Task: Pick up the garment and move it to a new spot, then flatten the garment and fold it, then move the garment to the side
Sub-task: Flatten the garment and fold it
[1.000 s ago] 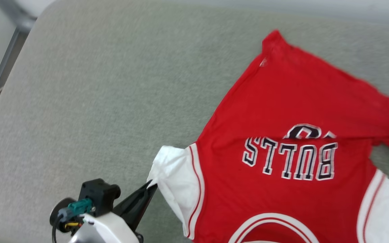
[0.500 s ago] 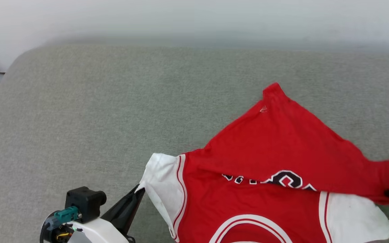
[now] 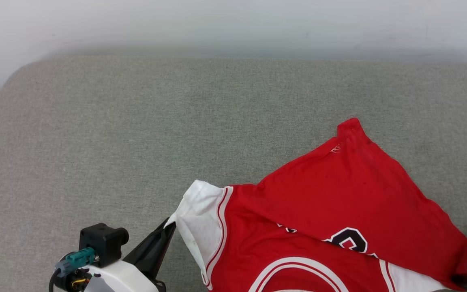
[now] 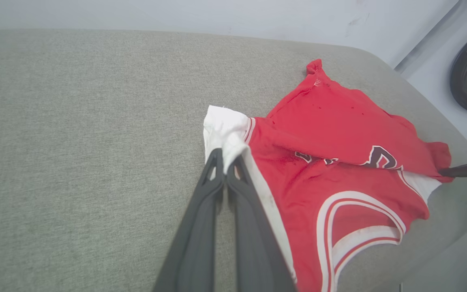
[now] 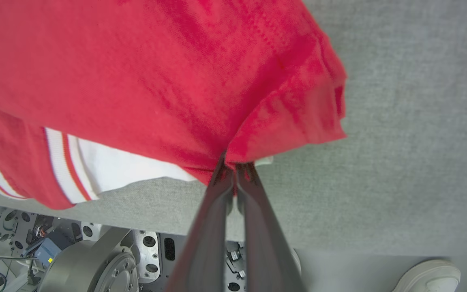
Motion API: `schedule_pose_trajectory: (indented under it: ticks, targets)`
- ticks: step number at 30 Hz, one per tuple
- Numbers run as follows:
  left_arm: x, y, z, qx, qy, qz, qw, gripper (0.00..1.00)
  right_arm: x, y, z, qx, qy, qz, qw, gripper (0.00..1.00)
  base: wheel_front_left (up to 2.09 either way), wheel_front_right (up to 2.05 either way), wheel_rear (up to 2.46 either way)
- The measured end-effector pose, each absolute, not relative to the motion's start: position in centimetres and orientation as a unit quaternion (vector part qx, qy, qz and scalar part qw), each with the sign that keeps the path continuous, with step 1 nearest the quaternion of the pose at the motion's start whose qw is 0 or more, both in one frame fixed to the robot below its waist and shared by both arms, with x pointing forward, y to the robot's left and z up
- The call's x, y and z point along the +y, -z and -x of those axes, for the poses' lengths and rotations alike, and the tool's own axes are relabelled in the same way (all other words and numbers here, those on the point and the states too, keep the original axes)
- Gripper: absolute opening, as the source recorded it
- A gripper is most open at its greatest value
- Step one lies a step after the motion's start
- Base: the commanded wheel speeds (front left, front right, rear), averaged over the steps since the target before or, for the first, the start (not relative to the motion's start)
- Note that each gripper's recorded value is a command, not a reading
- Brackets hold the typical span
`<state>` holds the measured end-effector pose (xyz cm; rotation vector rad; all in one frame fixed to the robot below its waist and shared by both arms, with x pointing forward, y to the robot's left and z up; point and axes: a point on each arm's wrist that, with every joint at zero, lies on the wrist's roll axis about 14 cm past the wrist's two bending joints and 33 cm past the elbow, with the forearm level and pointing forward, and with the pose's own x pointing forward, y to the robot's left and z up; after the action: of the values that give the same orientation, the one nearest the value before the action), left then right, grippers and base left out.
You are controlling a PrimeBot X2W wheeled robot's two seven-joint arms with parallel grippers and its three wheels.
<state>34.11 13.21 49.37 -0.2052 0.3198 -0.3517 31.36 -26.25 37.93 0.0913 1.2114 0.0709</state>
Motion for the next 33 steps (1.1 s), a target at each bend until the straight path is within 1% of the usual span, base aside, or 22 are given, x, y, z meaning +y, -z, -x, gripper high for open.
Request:
schedule_pose_trajectory:
  ticks: [1, 5, 13, 17, 21, 27, 33]
  targets:
    - [13.2, -49.3, -34.1, 0.160, 0.175, 0.102, 0.966, 0.00, -26.2, -37.9, -31.5, 0.567, -0.034, -0.042, 0.822, 1.00, 0.00, 0.00, 0.00]
    - [13.2, -49.2, -34.1, 0.160, 0.175, 0.100, 0.966, 0.00, -25.6, -39.1, -33.1, 0.548, -0.050, -0.040, 0.834, 1.00, 0.00, 0.00, 0.00]
    - [13.5, -49.4, -34.2, 0.156, 0.171, 0.096, 0.968, 0.00, -22.6, -45.3, -39.3, 0.471, -0.118, -0.015, 0.874, 1.00, 0.00, 0.00, 0.00]
    - [13.4, -49.5, -34.6, 0.153, 0.175, 0.095, 0.968, 0.00, -20.3, -47.4, -42.6, 0.445, -0.151, 0.008, 0.883, 1.00, 0.00, 0.00, 0.00]
    - [13.4, -49.4, -35.1, 0.154, 0.175, 0.094, 0.968, 0.00, -18.0, -47.2, -45.5, 0.445, -0.172, 0.030, 0.878, 1.00, 0.00, 0.00, 0.00]
    - [14.2, -48.5, -35.3, 0.168, 0.153, 0.099, 0.969, 0.00, -15.2, -44.6, -49.1, 0.476, -0.189, 0.047, 0.858, 1.00, 0.00, 0.00, 0.00]
    - [15.3, -47.3, -35.0, 0.185, 0.126, 0.103, 0.969, 0.00, -13.6, -41.1, -52.2, 0.502, -0.191, 0.061, 0.841, 1.00, 0.00, 0.00, 0.00]
